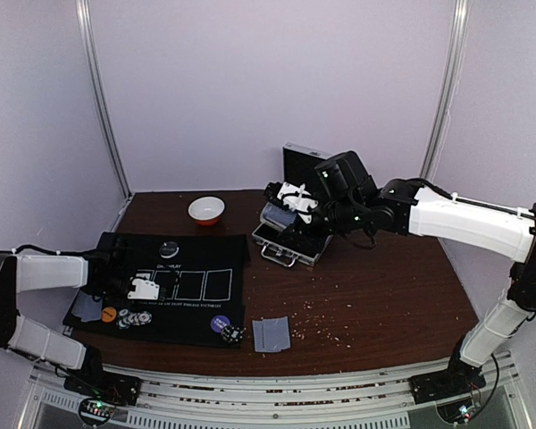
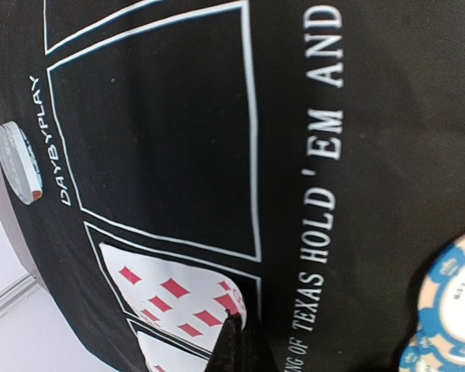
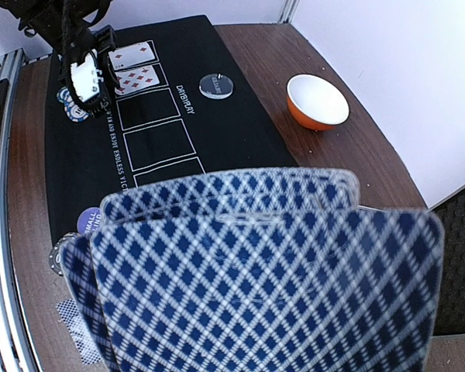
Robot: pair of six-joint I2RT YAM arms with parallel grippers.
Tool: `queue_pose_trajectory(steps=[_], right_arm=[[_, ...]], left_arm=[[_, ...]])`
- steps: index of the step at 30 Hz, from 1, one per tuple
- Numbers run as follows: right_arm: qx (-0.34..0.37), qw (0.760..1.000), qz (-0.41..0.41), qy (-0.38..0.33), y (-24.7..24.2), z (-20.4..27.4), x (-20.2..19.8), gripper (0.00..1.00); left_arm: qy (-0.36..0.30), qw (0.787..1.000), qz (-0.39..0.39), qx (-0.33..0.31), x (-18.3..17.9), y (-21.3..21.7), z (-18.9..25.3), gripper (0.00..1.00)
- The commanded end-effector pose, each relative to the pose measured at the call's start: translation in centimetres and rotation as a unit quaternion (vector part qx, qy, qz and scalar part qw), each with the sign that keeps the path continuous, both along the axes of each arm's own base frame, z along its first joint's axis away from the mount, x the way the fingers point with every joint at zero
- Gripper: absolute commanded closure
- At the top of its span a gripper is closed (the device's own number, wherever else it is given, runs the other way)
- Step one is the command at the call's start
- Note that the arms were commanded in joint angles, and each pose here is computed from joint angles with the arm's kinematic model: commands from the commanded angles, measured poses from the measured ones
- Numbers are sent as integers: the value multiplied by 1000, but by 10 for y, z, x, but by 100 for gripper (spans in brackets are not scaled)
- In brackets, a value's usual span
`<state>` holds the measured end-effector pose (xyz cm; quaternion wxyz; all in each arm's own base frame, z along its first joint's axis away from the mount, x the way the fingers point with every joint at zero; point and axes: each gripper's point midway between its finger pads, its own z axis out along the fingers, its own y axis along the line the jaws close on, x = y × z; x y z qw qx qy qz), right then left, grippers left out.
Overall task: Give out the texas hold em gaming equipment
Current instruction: Flop the poker card into the community card area.
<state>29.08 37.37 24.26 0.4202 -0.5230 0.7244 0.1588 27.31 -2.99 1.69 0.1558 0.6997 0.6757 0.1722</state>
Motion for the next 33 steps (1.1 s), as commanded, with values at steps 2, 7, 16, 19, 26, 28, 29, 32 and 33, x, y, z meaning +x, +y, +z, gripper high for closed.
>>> queue_pose_trajectory(steps=[2,7,16,19,26,28,29,32,33], right_arm=[[16,1000,4,2,1,6,-2,57],[15,1000,5,6,3,4,0,57],[10,1000,2,3,2,3,1,57],[9,1000,2,4,3,5,2,57],[9,1000,-11,5,4,6,7,57],[20,1000,-18,11,7,10,10,57],[27,999,-20,11,9,13,10,57],[43,999,-31,8,13,19,15,56],[44,998,-34,8,13,18,17,56]], left_arm=[[-20,1000,-13,19,8,5,-3,100],[-17,1000,-14,6,6,1,-2,90],[-29,999,-6,16,-6,7,10,69],[-82,996,17,-2,17,3,42,64],[-229,908,85,-342,83,-70,229,27],[-214,849,133,-464,96,-88,281,27],[-183,820,157,-519,100,-98,294,28],[-65,759,191,-620,101,-137,306,30],[-36,742,202,-638,100,-151,307,30]])
